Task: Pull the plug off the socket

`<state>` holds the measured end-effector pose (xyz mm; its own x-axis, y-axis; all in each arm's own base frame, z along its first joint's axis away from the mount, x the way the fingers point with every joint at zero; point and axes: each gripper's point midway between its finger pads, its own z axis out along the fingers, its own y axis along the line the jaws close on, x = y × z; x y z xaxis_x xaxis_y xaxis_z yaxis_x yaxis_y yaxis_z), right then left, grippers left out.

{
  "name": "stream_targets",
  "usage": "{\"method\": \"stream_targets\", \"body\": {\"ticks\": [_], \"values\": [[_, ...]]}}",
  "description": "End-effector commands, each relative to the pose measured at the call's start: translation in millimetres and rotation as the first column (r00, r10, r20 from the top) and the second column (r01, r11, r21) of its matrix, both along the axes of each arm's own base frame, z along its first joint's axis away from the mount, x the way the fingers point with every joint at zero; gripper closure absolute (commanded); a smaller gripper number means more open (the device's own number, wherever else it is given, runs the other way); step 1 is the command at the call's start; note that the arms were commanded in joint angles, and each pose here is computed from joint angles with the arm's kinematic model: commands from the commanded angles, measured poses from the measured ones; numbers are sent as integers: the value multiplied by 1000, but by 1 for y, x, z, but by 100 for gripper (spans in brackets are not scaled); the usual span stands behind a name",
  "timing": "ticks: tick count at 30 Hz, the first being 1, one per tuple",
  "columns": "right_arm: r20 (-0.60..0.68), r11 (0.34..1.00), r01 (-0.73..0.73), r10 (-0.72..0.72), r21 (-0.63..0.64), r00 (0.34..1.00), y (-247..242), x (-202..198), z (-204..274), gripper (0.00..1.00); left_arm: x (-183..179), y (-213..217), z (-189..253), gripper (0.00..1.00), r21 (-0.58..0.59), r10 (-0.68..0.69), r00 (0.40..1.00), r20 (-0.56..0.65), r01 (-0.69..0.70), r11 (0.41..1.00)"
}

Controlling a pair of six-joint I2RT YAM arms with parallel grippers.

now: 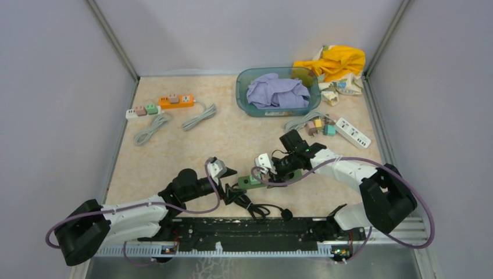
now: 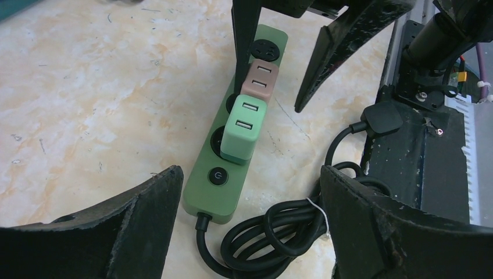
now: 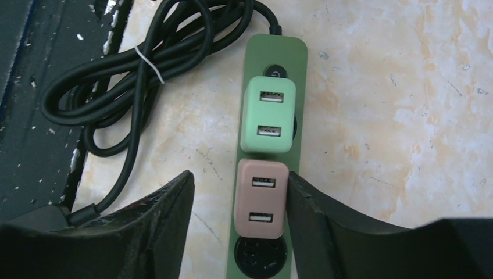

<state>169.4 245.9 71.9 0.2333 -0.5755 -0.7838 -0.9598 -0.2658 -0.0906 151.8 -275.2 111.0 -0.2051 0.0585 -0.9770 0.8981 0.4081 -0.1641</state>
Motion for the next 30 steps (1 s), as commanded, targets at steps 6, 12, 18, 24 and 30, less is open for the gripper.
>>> {"method": "stream_targets", "body": {"ticks": [6, 12, 18, 24, 30], "values": [[77, 998, 59, -56, -38, 995, 14, 24, 3, 74, 0, -10, 13, 12, -27, -52, 997, 61, 54, 998], [89, 996, 70, -66, -46, 994, 13, 27, 3, 93, -3, -16, 16, 11, -26, -116, 981, 159, 121, 992], [77, 996, 75, -72, -40, 994, 15, 27, 6, 100, 5, -24, 10, 13, 17, -127, 974, 189, 127, 992], [71, 996, 79, -76, -42, 995, 15, 27, 7, 100, 7, -34, 1, 17, 33, -161, 971, 176, 157, 987], [65, 996, 78, -75, -48, 995, 15, 27, 6, 100, 9, -40, -3, 21, 28, -168, 970, 177, 165, 986]]}}
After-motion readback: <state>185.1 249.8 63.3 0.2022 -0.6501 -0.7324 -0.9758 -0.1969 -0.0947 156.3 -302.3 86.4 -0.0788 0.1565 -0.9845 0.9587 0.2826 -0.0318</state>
